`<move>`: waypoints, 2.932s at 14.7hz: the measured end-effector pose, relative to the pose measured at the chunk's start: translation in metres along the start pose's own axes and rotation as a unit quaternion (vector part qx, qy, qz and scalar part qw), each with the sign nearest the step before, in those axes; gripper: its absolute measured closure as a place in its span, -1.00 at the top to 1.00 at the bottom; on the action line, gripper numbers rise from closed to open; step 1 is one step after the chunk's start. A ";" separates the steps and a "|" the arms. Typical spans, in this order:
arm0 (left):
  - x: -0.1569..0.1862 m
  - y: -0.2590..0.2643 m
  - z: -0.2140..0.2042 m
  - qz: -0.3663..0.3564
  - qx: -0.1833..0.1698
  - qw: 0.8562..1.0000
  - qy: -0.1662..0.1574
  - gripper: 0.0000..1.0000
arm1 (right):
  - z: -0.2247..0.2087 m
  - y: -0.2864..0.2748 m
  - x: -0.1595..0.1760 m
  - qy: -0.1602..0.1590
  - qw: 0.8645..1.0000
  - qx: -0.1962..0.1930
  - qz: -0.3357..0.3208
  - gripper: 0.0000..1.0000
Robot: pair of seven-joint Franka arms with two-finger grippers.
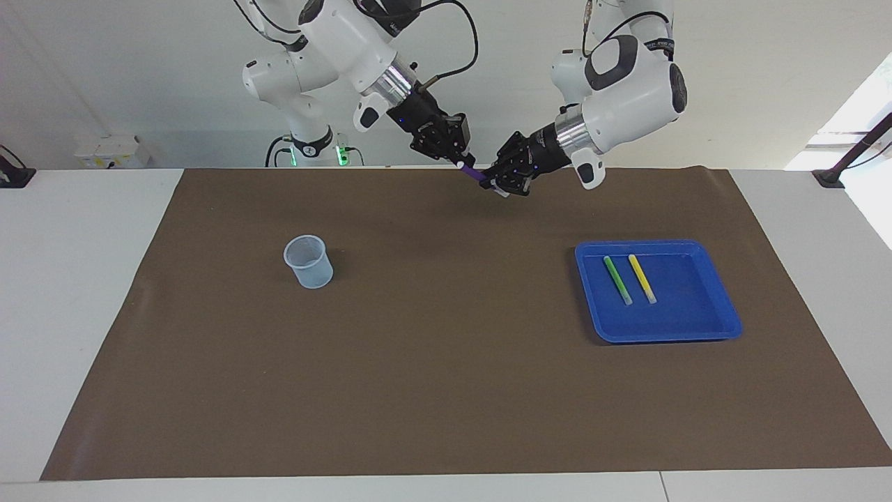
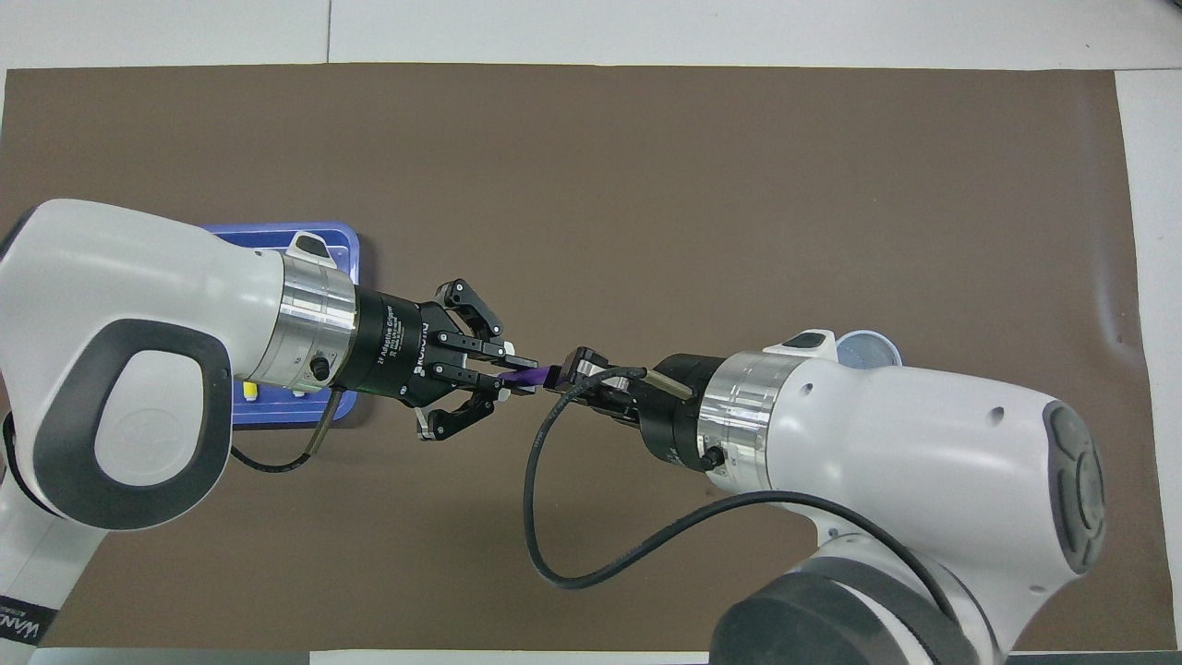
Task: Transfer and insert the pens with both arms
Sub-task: 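Grasp the purple pen tip with the right gripper from the left gripper, then open the left gripper while the right gripper carries the pen to the cup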
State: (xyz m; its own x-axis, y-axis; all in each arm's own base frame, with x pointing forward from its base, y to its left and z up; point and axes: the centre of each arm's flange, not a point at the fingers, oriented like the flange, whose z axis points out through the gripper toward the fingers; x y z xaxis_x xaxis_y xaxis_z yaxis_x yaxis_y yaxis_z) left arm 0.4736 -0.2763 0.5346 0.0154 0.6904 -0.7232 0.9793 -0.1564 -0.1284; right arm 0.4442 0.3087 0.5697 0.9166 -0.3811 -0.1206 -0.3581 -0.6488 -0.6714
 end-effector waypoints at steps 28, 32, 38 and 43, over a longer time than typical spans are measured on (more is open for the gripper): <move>-0.002 -0.001 -0.007 0.002 -0.008 1.000 -0.004 1.00 | -0.045 0.029 0.053 -0.024 0.981 -0.108 -0.161 -0.66; -0.002 -0.001 -0.007 0.002 -0.009 1.000 -0.004 1.00 | -0.073 0.038 0.070 -0.017 0.927 -0.233 -0.292 -0.66; -0.002 0.001 -0.009 0.002 -0.017 1.000 -0.004 1.00 | -0.120 0.082 0.117 -0.024 0.877 -0.331 -0.348 -0.66; 0.002 0.003 -0.012 0.076 -0.025 0.997 0.012 1.00 | -0.131 0.147 0.153 -0.021 0.884 -0.340 -0.321 -0.66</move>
State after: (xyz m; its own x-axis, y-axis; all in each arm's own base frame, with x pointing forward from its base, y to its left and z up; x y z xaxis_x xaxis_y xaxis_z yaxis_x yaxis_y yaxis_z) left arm 0.4791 -0.2670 0.5408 0.1686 0.6787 -0.7148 0.9742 -0.2252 0.0160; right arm 0.5084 0.0693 0.5482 0.9705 0.2246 0.0883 0.2270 -0.9737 -0.0182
